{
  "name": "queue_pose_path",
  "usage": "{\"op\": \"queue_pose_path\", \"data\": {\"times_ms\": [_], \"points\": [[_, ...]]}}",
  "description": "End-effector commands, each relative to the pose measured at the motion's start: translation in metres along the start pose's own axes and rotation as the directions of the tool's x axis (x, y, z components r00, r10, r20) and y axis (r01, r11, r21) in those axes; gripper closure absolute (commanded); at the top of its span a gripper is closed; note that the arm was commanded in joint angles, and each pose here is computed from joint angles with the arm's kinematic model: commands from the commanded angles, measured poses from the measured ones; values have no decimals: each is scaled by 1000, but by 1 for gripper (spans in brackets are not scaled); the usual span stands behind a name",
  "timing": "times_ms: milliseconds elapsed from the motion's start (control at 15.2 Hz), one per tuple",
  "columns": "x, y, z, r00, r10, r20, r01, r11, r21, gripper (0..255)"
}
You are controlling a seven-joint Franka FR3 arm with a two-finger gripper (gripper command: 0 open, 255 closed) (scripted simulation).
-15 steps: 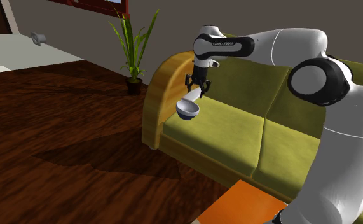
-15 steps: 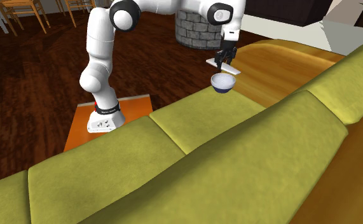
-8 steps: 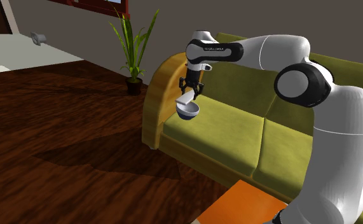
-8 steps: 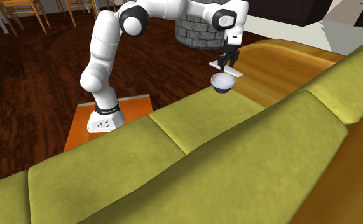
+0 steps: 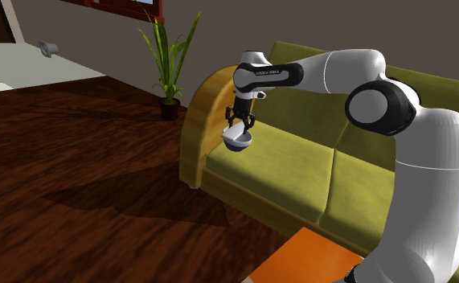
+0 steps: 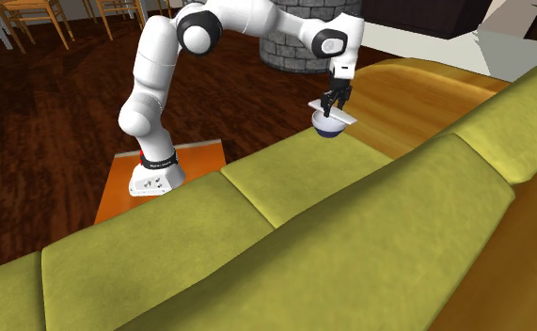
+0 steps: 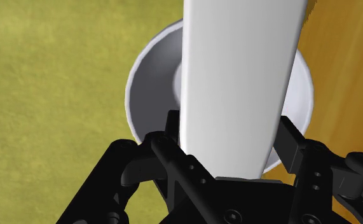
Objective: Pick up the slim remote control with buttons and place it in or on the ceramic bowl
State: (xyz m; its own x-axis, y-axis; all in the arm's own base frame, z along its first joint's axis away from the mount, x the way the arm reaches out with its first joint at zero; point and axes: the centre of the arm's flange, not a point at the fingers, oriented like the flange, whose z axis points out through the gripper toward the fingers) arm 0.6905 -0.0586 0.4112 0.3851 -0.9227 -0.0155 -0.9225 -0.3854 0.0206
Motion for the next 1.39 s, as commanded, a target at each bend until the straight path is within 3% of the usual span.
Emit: {"op": "queue_pose_path", "data": {"times_ms": [0,462,528,858,1122,1320], "points": [[0,-1,4,1000,0,0,0,1000,1,255],[0,-1,4,1000,0,0,0,1000,1,255],[0,-1,4,1000,0,0,0,1000,1,0],[0,-1,4,1000,0,0,0,1000,1,0],[0,-1,-46,1000,0,0,0,1000,1,0],[0,-1,-46,1000,0,0,0,1000,1,0]]}}
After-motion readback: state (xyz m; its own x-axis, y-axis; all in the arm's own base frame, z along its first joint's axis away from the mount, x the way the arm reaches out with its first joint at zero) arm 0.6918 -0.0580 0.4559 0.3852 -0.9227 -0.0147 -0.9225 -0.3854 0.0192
